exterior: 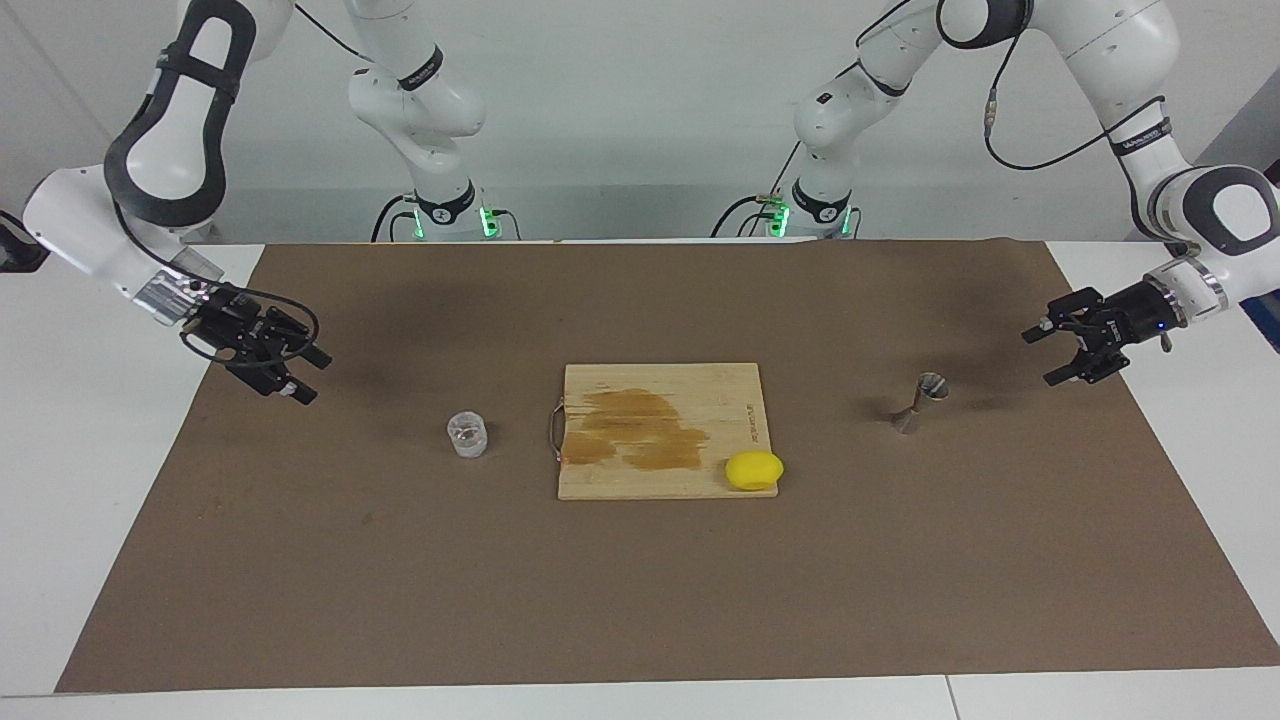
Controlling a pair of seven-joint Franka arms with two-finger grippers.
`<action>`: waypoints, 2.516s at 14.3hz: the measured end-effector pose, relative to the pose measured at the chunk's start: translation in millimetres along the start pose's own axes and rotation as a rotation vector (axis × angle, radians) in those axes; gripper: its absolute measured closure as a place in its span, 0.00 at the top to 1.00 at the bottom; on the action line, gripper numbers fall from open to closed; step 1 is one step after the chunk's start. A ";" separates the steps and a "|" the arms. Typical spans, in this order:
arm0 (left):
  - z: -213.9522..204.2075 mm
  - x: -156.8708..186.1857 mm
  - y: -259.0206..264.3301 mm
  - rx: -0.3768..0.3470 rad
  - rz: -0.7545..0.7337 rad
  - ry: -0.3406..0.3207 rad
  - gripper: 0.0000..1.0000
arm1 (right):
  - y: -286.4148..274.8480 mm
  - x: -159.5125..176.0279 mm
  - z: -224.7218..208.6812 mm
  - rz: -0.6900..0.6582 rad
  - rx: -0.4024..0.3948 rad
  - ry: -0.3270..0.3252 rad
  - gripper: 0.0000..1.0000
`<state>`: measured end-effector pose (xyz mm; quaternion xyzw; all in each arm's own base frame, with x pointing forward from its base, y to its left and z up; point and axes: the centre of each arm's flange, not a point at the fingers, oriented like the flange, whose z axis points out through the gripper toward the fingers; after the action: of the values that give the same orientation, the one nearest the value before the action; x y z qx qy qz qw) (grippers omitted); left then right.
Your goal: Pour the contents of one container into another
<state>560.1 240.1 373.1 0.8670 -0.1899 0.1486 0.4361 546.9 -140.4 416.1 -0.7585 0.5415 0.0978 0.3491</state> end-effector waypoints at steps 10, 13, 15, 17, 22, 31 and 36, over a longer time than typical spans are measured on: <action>17.3 -8.3 -10.3 -0.170 0.375 0.096 1.00 | 38.3 -1.4 72.7 0.569 -0.122 -0.268 1.00; 23.4 -17.1 -29.9 -0.213 0.444 0.159 1.00 | 44.2 10.2 94.9 0.625 -0.158 -0.281 1.00; 24.9 -20.1 -38.6 -0.222 0.511 0.224 1.00 | 40.1 15.2 117.3 0.625 -0.189 -0.294 1.00; 28.5 -24.0 -46.2 -0.239 0.550 0.270 1.00 | 36.0 22.0 136.8 0.623 -0.214 -0.305 1.00; 50.8 -30.8 -61.8 -0.303 0.737 0.364 1.00 | 33.4 29.4 166.6 0.573 -0.226 -0.344 1.00; 89.6 -59.4 -74.8 -0.302 0.980 0.482 1.00 | 24.9 39.5 187.9 0.574 -0.189 -0.368 1.00; 112.0 -68.5 -77.3 -0.291 0.951 0.511 1.00 | 23.0 39.3 206.6 0.565 -0.157 -0.394 1.00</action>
<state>545.3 205.1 225.6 0.5530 -0.4671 0.5065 0.4684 589.3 -42.6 233.4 -0.5699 0.6430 0.3763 0.3466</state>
